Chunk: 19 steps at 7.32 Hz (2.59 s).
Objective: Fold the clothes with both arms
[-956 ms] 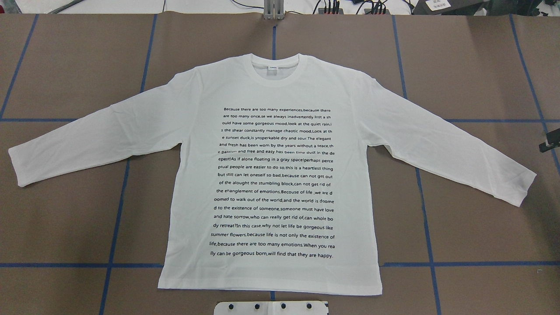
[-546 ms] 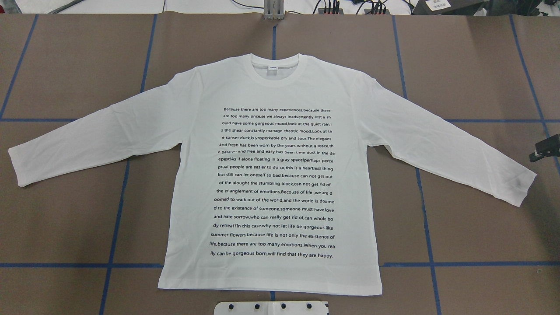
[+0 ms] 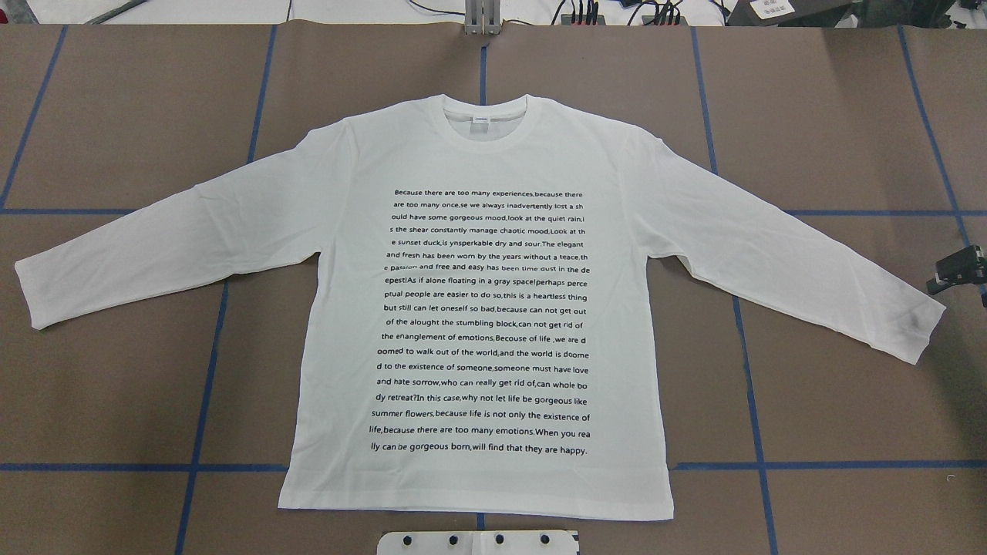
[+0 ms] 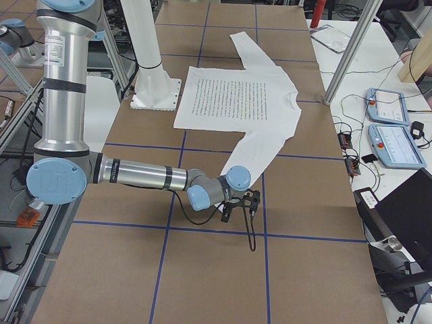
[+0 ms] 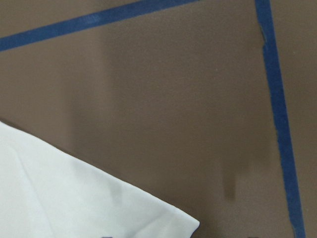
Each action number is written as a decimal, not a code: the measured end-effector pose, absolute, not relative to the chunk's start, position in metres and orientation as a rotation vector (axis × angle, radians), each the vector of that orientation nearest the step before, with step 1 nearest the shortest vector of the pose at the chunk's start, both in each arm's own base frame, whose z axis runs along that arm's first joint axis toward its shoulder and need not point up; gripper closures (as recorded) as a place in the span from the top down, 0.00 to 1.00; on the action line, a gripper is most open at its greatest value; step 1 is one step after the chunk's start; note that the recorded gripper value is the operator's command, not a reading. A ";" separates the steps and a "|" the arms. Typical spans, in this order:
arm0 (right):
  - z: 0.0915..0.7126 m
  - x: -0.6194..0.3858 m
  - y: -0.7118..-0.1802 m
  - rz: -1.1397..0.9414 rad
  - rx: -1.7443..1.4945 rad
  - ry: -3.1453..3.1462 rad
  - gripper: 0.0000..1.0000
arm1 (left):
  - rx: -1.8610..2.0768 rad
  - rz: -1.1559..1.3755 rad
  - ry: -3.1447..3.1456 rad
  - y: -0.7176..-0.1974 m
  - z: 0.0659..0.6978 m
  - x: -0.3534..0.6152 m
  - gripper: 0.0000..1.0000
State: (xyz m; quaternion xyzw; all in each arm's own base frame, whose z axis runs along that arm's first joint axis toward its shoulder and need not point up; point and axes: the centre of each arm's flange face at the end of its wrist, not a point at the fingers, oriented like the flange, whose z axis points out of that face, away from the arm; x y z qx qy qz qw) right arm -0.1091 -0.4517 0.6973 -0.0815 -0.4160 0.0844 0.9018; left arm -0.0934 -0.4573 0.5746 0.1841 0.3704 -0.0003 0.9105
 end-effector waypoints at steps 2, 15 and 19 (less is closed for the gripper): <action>0.703 -0.114 -0.454 0.182 -0.186 -0.854 0.90 | 0.380 -0.001 0.765 -0.457 0.575 -0.093 1.00; 0.721 -0.130 -0.452 0.169 -0.231 -0.834 0.00 | 0.376 0.000 0.763 -0.457 0.577 -0.093 1.00; 0.666 -0.134 -0.458 0.171 -0.187 -0.896 0.00 | 0.377 -0.001 0.763 -0.457 0.576 -0.093 1.00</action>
